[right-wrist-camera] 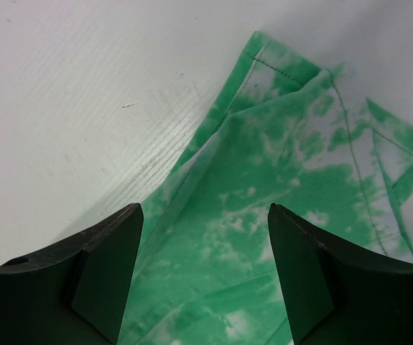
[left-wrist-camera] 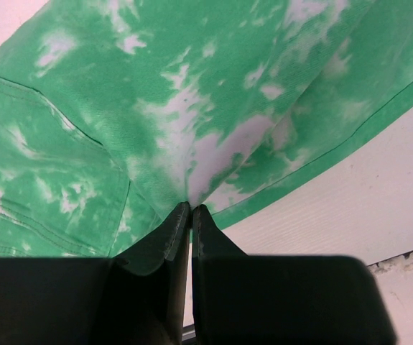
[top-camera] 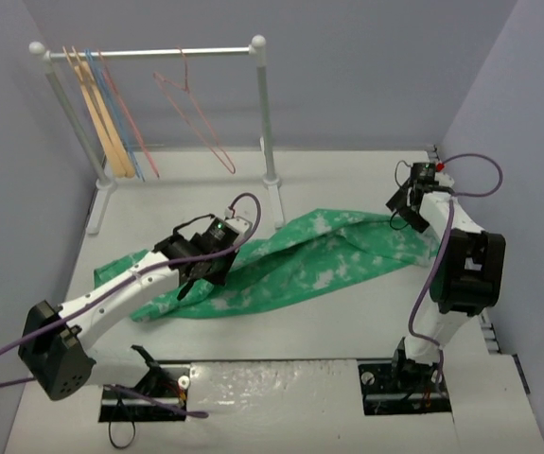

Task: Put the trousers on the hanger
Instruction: Fold the trousers at the center of the board.

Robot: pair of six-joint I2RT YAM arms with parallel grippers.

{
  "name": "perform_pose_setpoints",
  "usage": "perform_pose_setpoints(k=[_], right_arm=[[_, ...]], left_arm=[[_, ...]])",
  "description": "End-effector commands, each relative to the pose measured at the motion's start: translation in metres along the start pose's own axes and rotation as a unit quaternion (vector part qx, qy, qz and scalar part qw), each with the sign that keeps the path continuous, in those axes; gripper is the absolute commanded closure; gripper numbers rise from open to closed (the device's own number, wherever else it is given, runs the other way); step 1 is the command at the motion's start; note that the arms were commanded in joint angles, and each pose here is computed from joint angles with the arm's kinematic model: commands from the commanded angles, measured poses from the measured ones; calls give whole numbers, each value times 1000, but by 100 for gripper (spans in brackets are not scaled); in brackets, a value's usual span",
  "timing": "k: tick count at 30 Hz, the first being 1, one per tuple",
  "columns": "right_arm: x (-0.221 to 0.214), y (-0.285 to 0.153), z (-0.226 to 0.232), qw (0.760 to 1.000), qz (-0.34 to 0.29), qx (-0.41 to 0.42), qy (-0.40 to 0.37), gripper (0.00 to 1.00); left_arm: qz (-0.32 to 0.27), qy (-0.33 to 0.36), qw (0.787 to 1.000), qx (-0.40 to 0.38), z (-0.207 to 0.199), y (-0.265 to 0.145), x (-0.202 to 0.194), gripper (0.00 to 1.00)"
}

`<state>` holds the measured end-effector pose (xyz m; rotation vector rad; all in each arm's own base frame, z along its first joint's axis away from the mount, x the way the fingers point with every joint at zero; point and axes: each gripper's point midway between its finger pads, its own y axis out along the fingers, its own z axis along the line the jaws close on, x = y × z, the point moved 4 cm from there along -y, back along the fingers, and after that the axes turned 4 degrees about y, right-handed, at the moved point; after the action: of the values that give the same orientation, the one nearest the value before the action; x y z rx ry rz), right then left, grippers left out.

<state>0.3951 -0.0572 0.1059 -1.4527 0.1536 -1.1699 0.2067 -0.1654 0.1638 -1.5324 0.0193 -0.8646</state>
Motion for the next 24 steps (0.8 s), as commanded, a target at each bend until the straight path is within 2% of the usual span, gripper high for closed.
perform_pose_setpoints(k=[1, 9, 12, 14, 21, 24], right_arm=[[19, 6, 16, 999, -29, 2, 42, 33], [15, 22, 22, 998, -22, 5, 66, 35], [14, 26, 24, 997, -18, 5, 72, 41], [11, 29, 24, 997, -14, 3, 73, 51], [10, 30, 27, 997, -7, 10, 76, 95], [17, 23, 34, 997, -13, 26, 74, 100]], left_arm=[[-40, -21, 999, -3, 1, -12, 9, 100], [-39, -15, 999, -2, 2, -15, 3, 100], [-39, -15, 999, -4, 2, -15, 3, 100], [-38, -15, 999, -3, 3, -16, 2, 100], [-43, -15, 999, -5, 3, -19, 5, 100], [-47, -15, 999, -1, 5, -21, 6, 100]])
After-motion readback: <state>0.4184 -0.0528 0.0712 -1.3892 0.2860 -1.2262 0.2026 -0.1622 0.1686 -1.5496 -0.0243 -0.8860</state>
